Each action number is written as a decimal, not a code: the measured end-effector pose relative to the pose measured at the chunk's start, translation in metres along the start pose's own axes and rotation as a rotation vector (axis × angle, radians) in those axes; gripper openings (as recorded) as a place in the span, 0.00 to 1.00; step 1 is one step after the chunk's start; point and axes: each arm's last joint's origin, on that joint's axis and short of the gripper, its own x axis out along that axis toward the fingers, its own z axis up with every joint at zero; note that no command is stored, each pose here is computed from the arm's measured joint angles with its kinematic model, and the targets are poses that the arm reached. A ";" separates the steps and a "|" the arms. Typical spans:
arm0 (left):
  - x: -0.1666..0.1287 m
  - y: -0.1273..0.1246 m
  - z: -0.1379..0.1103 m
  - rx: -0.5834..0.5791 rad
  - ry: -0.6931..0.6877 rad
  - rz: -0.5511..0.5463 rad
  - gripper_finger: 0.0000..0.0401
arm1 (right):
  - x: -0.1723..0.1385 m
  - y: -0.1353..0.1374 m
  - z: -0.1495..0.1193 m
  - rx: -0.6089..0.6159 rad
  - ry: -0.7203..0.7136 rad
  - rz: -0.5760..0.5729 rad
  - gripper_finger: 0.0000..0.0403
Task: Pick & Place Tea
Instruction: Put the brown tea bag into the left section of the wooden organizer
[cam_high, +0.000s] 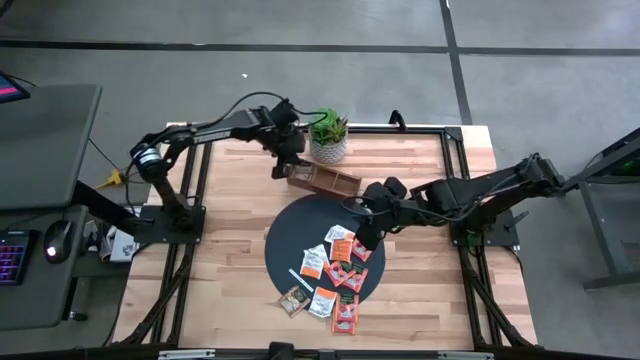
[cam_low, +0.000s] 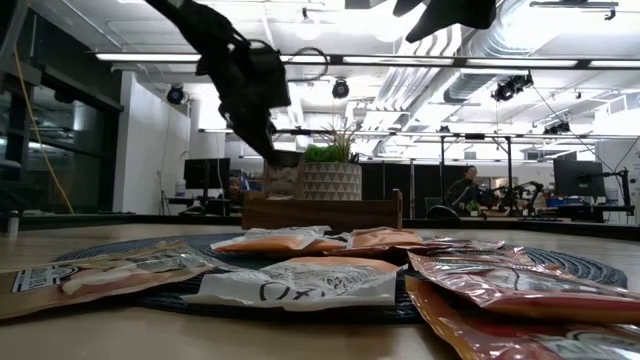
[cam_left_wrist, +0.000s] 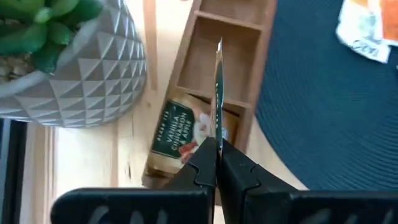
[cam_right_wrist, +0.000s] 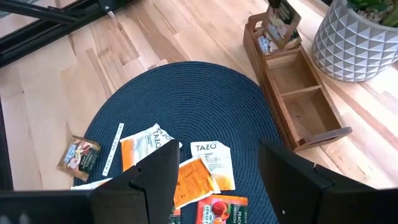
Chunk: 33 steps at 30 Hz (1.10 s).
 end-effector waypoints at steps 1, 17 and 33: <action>0.001 0.000 0.000 -0.008 0.019 -0.010 0.00 | 0.000 0.000 0.000 0.004 0.000 0.000 0.52; 0.012 0.006 -0.002 0.009 0.117 0.022 0.00 | 0.000 0.000 0.000 0.009 -0.011 -0.012 0.52; 0.012 0.008 0.001 0.032 0.085 0.028 0.00 | 0.000 -0.001 0.000 0.020 -0.014 -0.017 0.52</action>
